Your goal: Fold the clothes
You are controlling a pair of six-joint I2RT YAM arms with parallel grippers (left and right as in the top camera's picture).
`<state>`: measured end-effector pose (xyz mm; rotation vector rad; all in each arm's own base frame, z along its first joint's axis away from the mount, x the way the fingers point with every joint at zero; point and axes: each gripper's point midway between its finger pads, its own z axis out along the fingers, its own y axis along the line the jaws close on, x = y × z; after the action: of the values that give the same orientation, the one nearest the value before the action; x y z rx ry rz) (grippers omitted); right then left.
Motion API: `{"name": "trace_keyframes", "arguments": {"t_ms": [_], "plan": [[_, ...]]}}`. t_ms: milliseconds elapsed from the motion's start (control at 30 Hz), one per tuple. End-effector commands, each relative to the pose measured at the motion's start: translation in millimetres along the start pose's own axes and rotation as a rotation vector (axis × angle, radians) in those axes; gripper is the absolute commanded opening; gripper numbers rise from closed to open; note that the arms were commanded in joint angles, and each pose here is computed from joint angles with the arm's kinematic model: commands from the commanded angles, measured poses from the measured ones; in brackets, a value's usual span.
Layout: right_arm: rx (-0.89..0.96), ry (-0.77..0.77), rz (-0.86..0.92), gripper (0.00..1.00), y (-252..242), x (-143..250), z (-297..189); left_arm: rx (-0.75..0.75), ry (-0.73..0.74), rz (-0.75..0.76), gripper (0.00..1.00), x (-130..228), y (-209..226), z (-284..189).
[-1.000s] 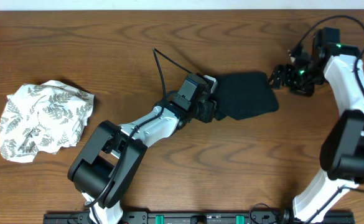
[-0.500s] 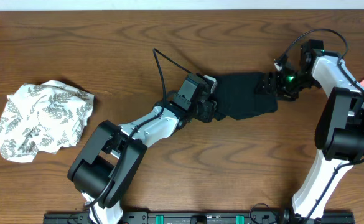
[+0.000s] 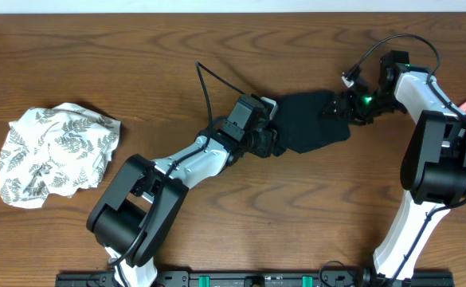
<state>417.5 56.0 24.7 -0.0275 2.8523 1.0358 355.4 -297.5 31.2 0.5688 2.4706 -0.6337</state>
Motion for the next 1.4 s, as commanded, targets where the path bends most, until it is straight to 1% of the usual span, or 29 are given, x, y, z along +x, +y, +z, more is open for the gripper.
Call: {"name": "trace_keyframes", "arguments": {"t_ms": [0,67,100,133,167,233,267,333,533,600,700,733,833,900,967,1000,1067,1167,1267,1367], "plan": [[-0.057,0.005,-0.03,0.43,9,1,6,-0.015,-0.017,0.023,0.56,-7,3,-2],[-0.052,0.005,-0.029,0.43,8,1,6,-0.015,-0.017,0.023,0.56,-7,3,-2],[-0.023,0.011,-0.027,0.53,3,2,6,-0.015,-0.017,0.023,0.56,-7,3,-2],[0.018,0.018,-0.02,0.7,-4,3,6,-0.015,-0.017,0.023,0.56,-7,3,-2],[0.06,0.024,-0.015,0.78,-12,4,6,-0.015,-0.017,0.023,0.56,-7,3,-2],[0.114,0.029,-0.004,0.87,-24,5,4,-0.016,-0.015,0.023,0.56,-7,3,-2],[0.114,0.029,-0.004,0.89,-26,5,3,-0.016,-0.014,0.022,0.56,-7,3,-2],[0.106,0.028,-0.013,0.89,-26,5,2,-0.017,-0.01,0.022,0.56,-6,3,-2],[0.068,0.022,-0.036,0.89,-21,2,13,-0.017,-0.009,0.021,0.56,-5,3,-2],[0.032,0.03,-0.032,0.83,-19,3,22,-0.018,-0.009,0.021,0.56,-5,3,-2],[-0.032,0.063,-0.003,0.67,-18,10,38,-0.018,-0.006,0.021,0.56,-5,3,-2],[-0.043,0.075,0.007,0.58,-19,13,42,-0.018,-0.005,0.021,0.56,-5,3,-2],[-0.051,0.09,0.026,0.39,-21,17,45,-0.019,0.001,0.019,0.56,-3,4,-2],[-0.05,0.081,0.029,0.21,-21,16,39,-0.02,0.004,0.018,0.56,-2,4,-2],[-0.041,0.067,0.03,0.07,-20,14,29,-0.02,0.004,0.018,0.56,-2,4,-2],[-0.026,0.061,0.028,0.02,-18,13,21,-0.02,0.004,0.018,0.56,-2,4,-2],[0.043,0.062,0.032,0.02,-21,14,10,-0.02,0.004,0.018,0.56,-2,4,-2],[0.199,0.068,0.031,0.01,-26,17,-9,-0.02,0.004,0.018,0.56,-2,4,-2],[0.318,0.027,0.032,0.01,-22,11,-28,-0.02,0.003,0.019,0.56,-3,4,-2],[0.52,-0.023,0.025,0.01,-26,5,-56,-0.018,-0.006,0.021,0.56,-6,2,-7]]}}
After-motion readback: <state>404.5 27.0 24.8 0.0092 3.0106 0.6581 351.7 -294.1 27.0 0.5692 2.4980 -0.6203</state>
